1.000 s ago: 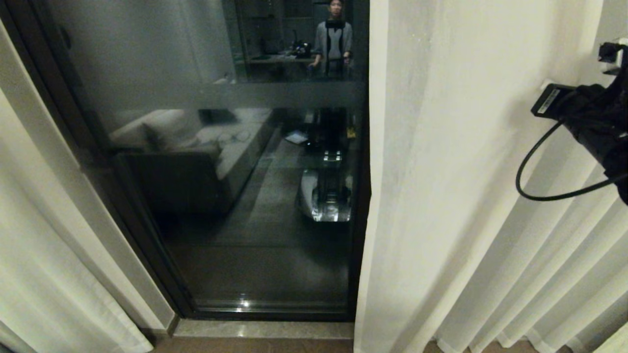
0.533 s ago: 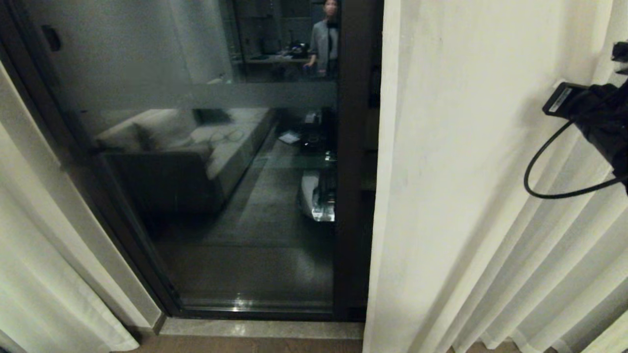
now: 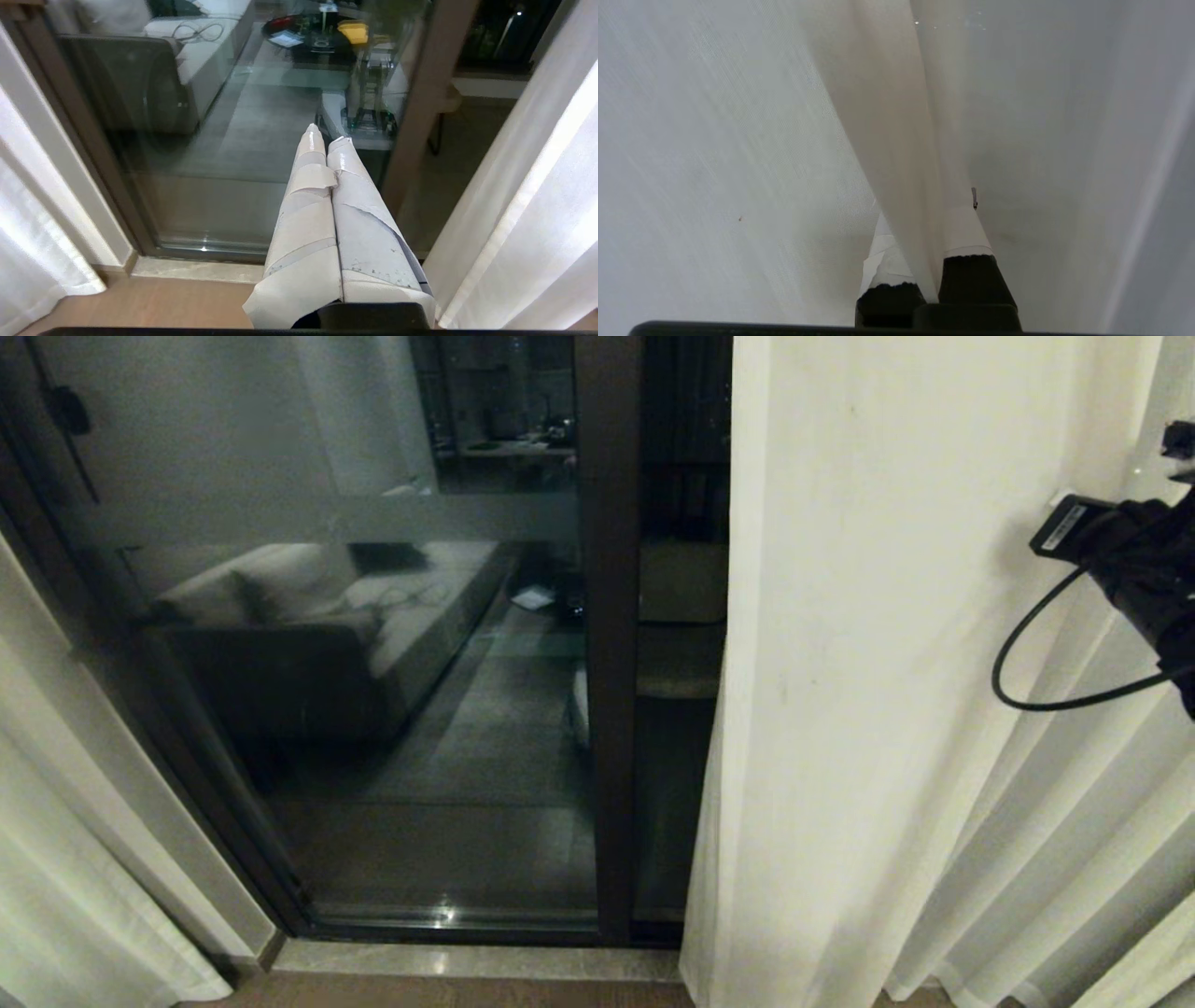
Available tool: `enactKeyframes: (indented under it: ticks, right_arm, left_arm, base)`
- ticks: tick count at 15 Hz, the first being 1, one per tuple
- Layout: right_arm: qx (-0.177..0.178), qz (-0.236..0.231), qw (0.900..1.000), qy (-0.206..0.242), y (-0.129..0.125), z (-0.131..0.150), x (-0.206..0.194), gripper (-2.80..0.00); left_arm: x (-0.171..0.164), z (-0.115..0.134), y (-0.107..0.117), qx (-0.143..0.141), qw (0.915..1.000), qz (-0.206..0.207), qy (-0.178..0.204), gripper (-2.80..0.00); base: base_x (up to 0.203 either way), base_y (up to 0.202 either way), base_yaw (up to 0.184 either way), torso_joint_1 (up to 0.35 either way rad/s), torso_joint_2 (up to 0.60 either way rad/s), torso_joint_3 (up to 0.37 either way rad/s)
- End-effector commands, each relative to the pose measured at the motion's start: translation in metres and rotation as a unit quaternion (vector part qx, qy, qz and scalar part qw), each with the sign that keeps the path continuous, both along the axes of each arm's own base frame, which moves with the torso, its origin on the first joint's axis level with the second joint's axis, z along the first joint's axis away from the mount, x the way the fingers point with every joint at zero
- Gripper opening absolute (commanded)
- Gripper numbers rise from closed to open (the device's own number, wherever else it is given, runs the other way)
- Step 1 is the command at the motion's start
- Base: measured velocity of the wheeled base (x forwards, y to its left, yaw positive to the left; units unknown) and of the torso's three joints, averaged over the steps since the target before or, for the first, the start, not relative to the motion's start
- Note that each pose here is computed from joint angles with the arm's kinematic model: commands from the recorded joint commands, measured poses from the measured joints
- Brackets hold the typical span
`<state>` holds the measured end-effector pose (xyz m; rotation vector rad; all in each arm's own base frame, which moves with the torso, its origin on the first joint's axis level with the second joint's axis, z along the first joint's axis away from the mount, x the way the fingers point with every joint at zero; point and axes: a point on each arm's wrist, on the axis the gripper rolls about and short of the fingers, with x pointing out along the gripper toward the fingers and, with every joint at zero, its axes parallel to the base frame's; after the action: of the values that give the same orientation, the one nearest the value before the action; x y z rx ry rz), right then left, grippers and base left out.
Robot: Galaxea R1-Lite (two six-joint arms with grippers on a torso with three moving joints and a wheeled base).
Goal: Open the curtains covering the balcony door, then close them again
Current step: Pull the inner curtains open on both sides
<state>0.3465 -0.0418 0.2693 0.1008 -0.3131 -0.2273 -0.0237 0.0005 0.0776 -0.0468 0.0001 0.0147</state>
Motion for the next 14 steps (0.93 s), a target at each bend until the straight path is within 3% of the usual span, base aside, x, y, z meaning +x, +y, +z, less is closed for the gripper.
enactKeyframes:
  ticks: [1, 14]
  right_arm:
    - [0.000, -0.001, 1.000, -0.003, -0.001, -0.006, 0.006, -2.80]
    - [0.002, -0.023, 1.000, -0.014, -0.020, -0.009, 0.013, -2.80]
  left_arm:
    - [0.000, 0.000, 0.000, 0.000, 1.0000, 0.000, 0.000, -2.80]
    - [0.000, 0.000, 0.000, 0.000, 1.0000, 0.000, 0.000, -2.80]
  base:
    - [0.000, -0.185, 0.003, 0.004, 0.00, 0.000]
    - [0.000, -0.185, 0.002, 0.002, 0.00, 0.003]
